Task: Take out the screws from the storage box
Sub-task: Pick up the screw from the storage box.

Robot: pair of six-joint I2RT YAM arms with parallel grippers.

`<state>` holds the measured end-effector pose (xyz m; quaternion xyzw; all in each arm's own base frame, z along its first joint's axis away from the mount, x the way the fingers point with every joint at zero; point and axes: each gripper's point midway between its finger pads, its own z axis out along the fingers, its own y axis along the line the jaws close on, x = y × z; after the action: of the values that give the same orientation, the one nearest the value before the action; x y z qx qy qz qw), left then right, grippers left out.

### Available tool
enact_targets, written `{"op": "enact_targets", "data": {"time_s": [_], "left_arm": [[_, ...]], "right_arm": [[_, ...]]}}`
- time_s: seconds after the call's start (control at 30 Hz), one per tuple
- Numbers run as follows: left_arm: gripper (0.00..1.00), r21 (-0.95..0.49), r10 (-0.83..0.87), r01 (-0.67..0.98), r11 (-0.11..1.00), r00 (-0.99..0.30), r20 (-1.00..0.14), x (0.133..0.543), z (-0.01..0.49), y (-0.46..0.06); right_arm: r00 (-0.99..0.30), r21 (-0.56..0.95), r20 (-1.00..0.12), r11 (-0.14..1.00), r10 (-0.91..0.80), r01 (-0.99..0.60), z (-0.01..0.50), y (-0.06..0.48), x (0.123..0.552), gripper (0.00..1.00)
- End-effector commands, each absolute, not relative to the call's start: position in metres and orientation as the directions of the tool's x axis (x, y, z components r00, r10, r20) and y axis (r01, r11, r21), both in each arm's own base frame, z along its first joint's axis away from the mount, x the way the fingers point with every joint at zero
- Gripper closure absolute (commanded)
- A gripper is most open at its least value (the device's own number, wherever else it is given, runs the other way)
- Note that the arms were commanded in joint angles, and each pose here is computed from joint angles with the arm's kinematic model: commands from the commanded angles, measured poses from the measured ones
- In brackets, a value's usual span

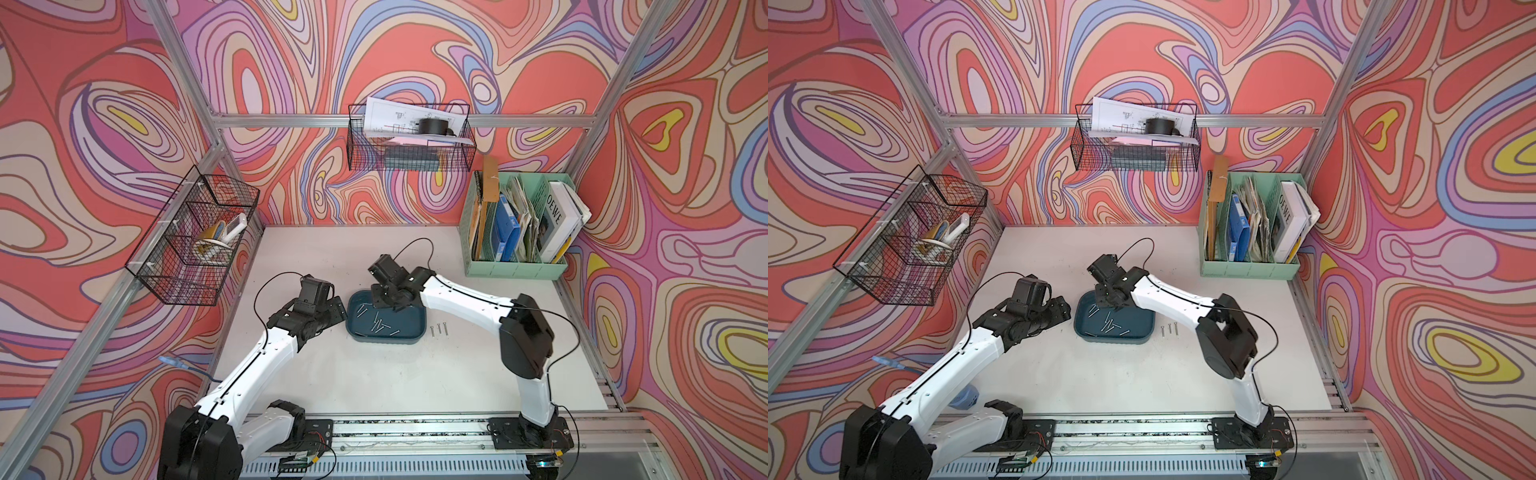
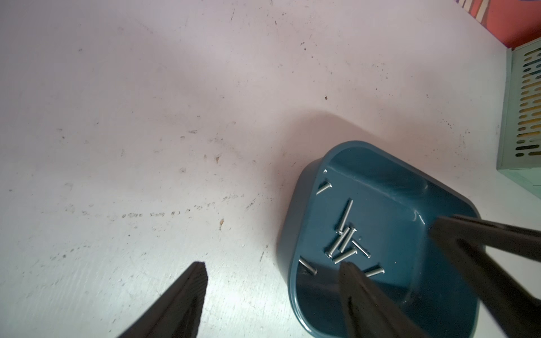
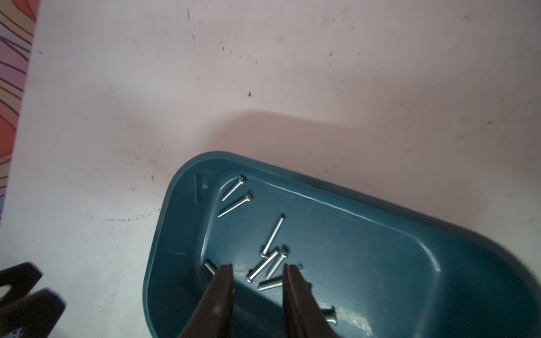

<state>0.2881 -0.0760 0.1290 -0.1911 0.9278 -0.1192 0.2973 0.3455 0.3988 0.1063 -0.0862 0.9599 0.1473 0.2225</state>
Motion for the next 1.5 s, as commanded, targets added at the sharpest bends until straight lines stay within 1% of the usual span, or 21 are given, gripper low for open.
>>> {"op": "enact_targets", "data": {"time_s": [0.0, 0.1, 0.2, 0.33, 0.47, 0.87, 1.2, 1.37, 1.47], "left_arm": [[0.23, -0.351, -0.462, -0.313, 0.882, -0.718, -0.520, 0.288, 0.133, -0.070], [0.23, -0.351, -0.472, -0.324, 0.878, -0.706, -0.529, 0.285, 0.133, -0.065], [0.23, -0.341, -0.477, -0.337, 0.877, -0.685, -0.550, 0.283, 0.137, -0.059], [0.22, -0.345, -0.478, -0.333, 0.877, -0.673, -0.564, 0.280, 0.140, -0.057], [0.22, -0.340, -0.470, -0.328, 0.881, -0.681, -0.561, 0.280, 0.142, -0.058], [0.22, -0.328, -0.468, -0.335, 0.883, -0.668, -0.579, 0.277, 0.147, -0.052], [0.22, -0.326, -0.468, -0.337, 0.883, -0.669, -0.577, 0.276, 0.146, -0.052], [0.22, -0.334, -0.473, -0.337, 0.880, -0.674, -0.568, 0.277, 0.144, -0.054], [0.22, -0.340, -0.475, -0.334, 0.879, -0.677, -0.563, 0.277, 0.143, -0.056]], "right_arm": [[-0.911, 0.139, -0.411, 0.985, -0.036, -0.102, 0.087, 0.386, 0.346, 0.70], [-0.915, 0.117, -0.404, 0.992, -0.004, -0.056, 0.075, 0.386, 0.350, 0.70], [-0.916, 0.112, -0.400, 0.993, 0.007, -0.042, 0.064, 0.388, 0.352, 0.70], [-0.921, 0.097, -0.390, 0.994, -0.004, -0.046, 0.050, 0.392, 0.356, 0.72], [-0.920, 0.079, -0.392, 0.996, -0.010, -0.044, 0.041, 0.394, 0.360, 0.72], [-0.931, 0.057, -0.365, 0.998, -0.005, -0.027, 0.018, 0.392, 0.357, 0.74], [-0.946, 0.050, -0.323, 0.999, -0.001, -0.018, -0.001, 0.387, 0.348, 0.83], [-0.948, 0.039, -0.317, 0.999, -0.004, -0.017, -0.005, 0.383, 0.344, 0.93], [-0.944, 0.026, -0.330, 0.999, -0.015, -0.025, -0.002, 0.380, 0.346, 0.97]]}}
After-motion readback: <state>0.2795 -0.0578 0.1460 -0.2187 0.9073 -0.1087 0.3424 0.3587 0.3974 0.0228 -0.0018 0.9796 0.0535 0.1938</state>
